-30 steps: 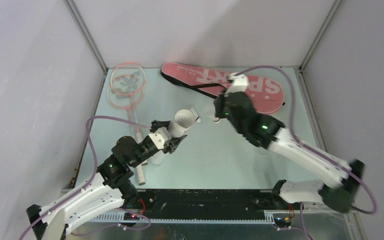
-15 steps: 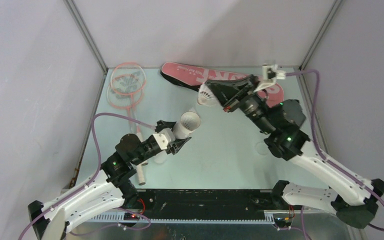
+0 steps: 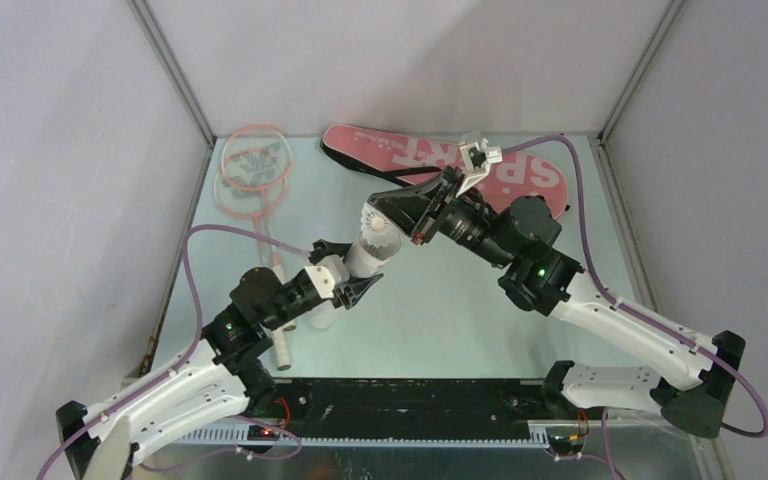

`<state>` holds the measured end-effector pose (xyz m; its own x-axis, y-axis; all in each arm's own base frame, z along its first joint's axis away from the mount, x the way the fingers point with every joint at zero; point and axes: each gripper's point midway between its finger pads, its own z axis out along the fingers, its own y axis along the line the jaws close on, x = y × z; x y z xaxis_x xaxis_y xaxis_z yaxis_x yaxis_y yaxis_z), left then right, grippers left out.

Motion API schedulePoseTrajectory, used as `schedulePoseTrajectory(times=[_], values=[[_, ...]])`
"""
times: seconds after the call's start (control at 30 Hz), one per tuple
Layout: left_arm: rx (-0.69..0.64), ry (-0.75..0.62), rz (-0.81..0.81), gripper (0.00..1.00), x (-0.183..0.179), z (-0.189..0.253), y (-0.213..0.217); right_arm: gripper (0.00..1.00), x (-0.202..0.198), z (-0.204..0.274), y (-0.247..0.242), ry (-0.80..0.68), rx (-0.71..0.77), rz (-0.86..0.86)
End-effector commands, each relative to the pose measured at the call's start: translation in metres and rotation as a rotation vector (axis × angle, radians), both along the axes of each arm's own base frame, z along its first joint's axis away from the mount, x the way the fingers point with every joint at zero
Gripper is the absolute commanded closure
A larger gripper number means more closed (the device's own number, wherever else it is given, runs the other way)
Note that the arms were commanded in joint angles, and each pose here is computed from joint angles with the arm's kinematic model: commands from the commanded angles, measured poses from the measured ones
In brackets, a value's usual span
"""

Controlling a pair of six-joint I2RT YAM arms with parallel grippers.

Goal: Pack up the badminton gear
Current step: Place the shuttlecock at the shuttle tube.

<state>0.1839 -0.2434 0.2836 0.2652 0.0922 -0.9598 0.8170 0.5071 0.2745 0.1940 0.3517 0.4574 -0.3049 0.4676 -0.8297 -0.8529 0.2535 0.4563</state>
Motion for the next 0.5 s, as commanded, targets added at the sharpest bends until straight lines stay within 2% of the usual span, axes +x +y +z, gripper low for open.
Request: schedulePoseTrajectory(times=[0.0, 0.27, 0.47], values=[[-0.138, -0.102, -0.036, 0.69, -0.010, 0.049, 0.001, 1.00, 0.003, -0.030, 0.010, 0.038, -0.110, -0.005], [-0.138, -0.107, -0.015, 0.69, -0.008, 0.047, 0.005, 1.00, -0.014, -0.008, 0.001, 0.000, -0.056, 0.031], [-0.142, -0.116, -0.028, 0.69, -0.011, 0.049, 0.005, 1.00, -0.011, -0.019, 0.008, -0.010, -0.098, 0.027]])
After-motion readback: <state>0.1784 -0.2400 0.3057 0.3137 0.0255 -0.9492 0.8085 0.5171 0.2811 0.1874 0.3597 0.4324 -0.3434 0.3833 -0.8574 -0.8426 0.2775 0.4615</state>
